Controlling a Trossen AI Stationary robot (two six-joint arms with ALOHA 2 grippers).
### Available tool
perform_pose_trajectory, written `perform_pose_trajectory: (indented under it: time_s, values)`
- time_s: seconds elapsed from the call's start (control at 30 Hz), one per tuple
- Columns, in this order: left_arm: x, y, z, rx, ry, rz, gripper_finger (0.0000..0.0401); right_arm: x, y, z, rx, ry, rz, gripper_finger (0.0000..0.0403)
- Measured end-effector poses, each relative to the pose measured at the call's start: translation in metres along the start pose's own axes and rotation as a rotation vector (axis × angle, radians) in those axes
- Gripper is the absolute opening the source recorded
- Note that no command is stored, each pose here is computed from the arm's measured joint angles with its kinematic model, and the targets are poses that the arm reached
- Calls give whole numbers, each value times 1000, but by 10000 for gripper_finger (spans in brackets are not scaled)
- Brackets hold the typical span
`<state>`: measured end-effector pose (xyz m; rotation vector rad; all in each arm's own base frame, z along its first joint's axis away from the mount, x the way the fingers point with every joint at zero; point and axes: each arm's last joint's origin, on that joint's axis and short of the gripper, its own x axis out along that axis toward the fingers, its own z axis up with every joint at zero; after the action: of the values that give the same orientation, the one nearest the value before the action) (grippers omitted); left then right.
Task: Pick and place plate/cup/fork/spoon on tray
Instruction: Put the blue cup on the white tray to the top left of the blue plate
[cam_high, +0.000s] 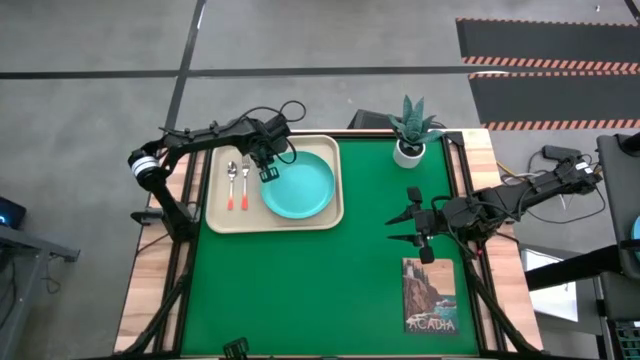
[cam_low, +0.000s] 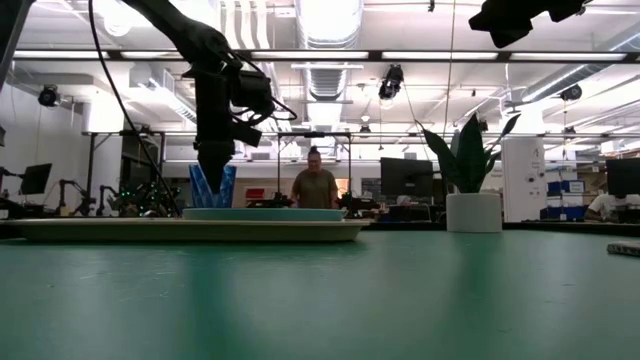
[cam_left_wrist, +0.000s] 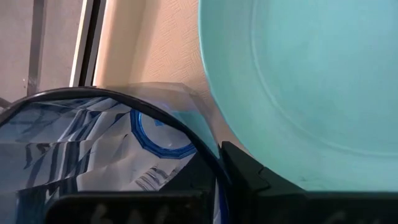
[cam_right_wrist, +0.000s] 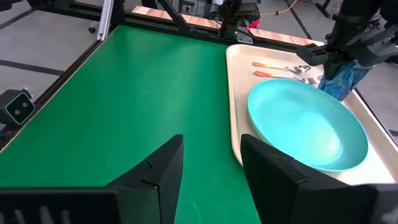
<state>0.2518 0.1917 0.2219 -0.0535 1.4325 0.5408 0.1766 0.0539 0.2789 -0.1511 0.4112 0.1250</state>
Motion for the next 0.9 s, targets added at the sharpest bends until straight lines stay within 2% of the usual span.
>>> perform_pose_trajectory:
  time_s: [0.47, 0.67, 0.9]
  values:
    - [0, 0, 0, 0, 0, 4, 97, 0, 0, 0, 2, 0, 0, 158]
    - [-1, 0, 0, -1, -2, 7, 105, 0, 0, 0, 4, 0, 0, 156]
    - [-13, 4, 0, -9, -28, 64, 106, 0, 0, 1, 14, -3, 0, 156]
